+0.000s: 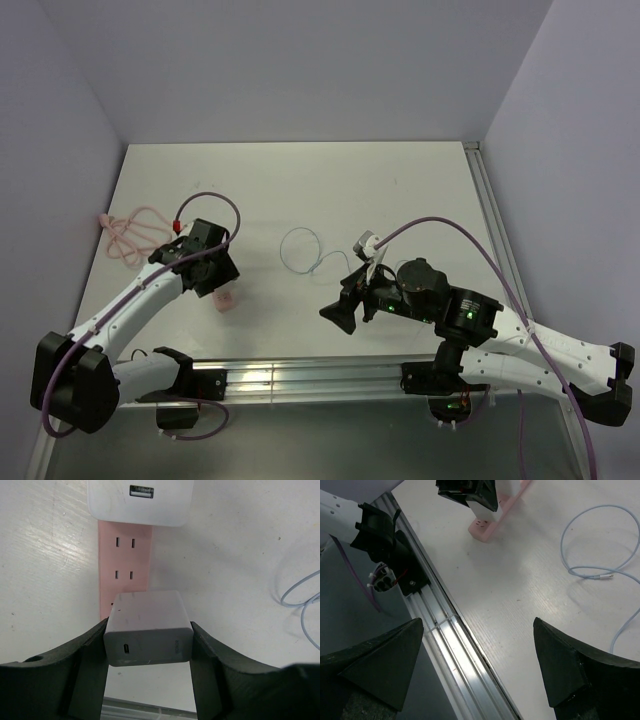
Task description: Insert the plug
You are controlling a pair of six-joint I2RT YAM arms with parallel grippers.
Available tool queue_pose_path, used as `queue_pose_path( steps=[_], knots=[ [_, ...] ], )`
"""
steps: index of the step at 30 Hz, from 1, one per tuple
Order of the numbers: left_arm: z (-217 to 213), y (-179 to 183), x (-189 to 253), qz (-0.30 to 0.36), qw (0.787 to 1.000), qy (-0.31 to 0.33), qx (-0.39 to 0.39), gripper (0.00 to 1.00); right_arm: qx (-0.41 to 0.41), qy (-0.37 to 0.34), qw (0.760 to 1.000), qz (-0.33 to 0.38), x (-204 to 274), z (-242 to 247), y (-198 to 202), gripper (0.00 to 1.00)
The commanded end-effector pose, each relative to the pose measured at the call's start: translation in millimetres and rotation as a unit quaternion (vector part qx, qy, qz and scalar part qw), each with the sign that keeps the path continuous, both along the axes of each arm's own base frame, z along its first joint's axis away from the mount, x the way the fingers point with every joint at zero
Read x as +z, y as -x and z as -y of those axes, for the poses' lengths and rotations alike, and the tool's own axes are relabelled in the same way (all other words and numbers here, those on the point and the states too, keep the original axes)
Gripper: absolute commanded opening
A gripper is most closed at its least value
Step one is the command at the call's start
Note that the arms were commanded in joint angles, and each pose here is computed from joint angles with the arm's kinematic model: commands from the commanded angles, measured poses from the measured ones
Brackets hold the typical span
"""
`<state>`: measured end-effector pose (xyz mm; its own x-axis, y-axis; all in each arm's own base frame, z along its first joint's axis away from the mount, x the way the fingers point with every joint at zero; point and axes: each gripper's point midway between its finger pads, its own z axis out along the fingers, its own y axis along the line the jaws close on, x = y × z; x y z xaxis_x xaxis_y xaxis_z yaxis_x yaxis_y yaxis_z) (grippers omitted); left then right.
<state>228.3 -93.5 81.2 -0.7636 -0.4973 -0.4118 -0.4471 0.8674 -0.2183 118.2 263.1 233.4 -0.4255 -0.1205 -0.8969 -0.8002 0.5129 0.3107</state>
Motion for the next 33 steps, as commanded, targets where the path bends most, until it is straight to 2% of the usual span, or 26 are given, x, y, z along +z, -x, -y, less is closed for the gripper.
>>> queue_pose_path(
  steps=[1,7,11,18,23,27,29,33],
  knots=[
    [1,27,-27,-0.065,0.998,0.012,0.009,0.00,-0.001,-0.022,1.000,0.011,10,-4,-3,0.97],
    [-9,29,-13,-0.047,0.999,-0.003,0.022,0.00,0.002,-0.021,1.000,0.009,8,-4,-2,0.97],
    [-7,33,-15,-0.058,0.998,0.001,0.019,0.00,0.006,-0.026,1.000,0.009,11,-5,-1,0.97],
    [-3,21,-5,-0.022,1.000,0.011,0.010,0.00,0.003,-0.029,1.000,0.008,9,-2,1,0.97],
    [-24,28,-1,-0.026,0.997,-0.023,0.070,0.00,0.010,-0.034,0.999,0.009,11,-2,3,0.97],
    [-35,27,19,0.001,0.993,-0.033,0.110,0.00,0.012,-0.033,0.999,0.009,11,-3,3,0.97],
    [-33,21,28,0.029,0.995,-0.025,0.090,0.00,0.013,-0.034,0.999,0.010,11,-2,4,0.97],
    [-30,29,21,0.007,0.995,-0.016,0.095,0.00,0.013,-0.043,0.999,0.013,14,-1,5,0.97]
  ],
)
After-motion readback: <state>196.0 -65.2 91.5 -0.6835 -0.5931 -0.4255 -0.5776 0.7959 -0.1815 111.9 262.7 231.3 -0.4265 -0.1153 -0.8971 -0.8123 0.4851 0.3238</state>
